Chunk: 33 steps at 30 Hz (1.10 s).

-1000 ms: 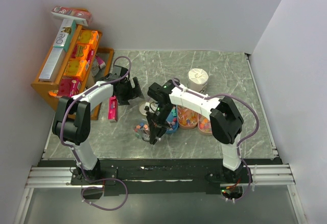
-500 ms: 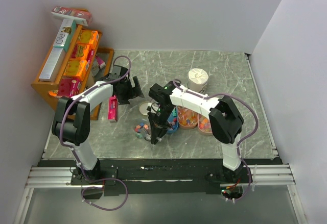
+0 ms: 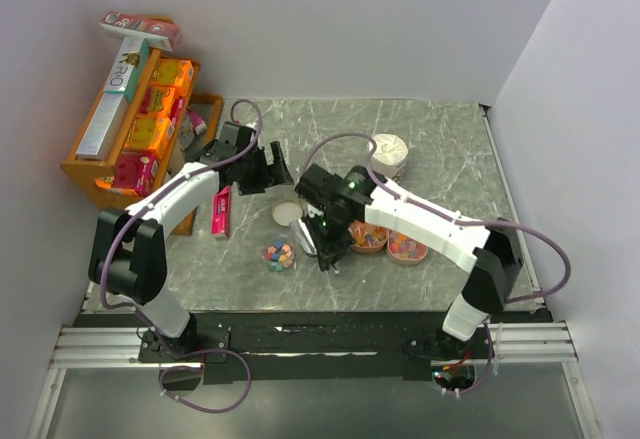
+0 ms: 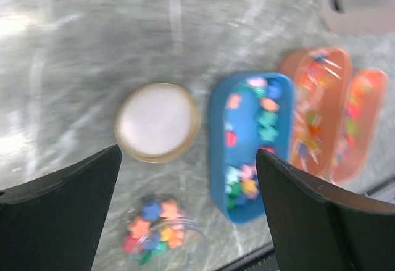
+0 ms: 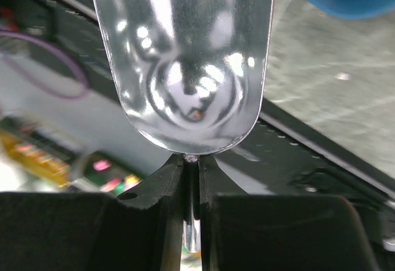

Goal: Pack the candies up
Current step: Adjust the spatula.

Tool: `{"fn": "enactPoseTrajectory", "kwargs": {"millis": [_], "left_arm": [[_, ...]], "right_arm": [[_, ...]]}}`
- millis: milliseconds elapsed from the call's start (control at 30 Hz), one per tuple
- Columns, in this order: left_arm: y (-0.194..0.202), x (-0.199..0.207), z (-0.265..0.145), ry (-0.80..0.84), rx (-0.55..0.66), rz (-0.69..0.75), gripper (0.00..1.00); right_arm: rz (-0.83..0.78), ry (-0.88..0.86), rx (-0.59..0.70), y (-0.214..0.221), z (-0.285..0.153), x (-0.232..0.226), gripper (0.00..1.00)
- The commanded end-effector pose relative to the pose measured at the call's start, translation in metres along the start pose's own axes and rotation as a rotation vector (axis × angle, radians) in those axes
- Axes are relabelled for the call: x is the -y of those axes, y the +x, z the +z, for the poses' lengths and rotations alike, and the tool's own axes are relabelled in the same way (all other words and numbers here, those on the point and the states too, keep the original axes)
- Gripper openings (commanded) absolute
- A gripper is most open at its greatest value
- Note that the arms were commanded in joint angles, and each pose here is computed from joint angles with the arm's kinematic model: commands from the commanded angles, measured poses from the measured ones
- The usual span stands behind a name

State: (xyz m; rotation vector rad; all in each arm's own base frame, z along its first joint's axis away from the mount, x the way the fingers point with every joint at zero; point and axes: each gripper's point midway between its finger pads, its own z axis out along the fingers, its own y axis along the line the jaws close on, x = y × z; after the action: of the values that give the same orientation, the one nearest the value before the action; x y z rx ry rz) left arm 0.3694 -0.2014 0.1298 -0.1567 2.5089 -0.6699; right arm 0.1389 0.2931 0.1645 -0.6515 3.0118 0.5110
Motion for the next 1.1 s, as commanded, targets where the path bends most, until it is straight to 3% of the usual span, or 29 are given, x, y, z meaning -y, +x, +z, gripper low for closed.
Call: {"fn": "enactPoseTrajectory", "kwargs": {"millis": [0,233,467,1067], "left_arm": [[-0.009,0.055,-0.022,0.206,0.045,0.127,0.97],[0.022,0.112,-0.041,0.424,0.031,0.318,0.99],[0.055,0.131,-0.061,0.595,0.001,0.460,0.99],[0.078,0.117,-0.022,0.504,-0.085,0.450,0.85]], "right_arm": [[-0.024,0.216,0.159,-0.005,-0.002,0.033,0.00],[-0.015,0.298,0.266,0.001,-0.016,0.053,0.00],[-0.028,0.236,0.325,0.003,-0.027,0.049,0.00],[0.012,0.109,0.538,-0.004,-0.090,0.035,0.00]]}}
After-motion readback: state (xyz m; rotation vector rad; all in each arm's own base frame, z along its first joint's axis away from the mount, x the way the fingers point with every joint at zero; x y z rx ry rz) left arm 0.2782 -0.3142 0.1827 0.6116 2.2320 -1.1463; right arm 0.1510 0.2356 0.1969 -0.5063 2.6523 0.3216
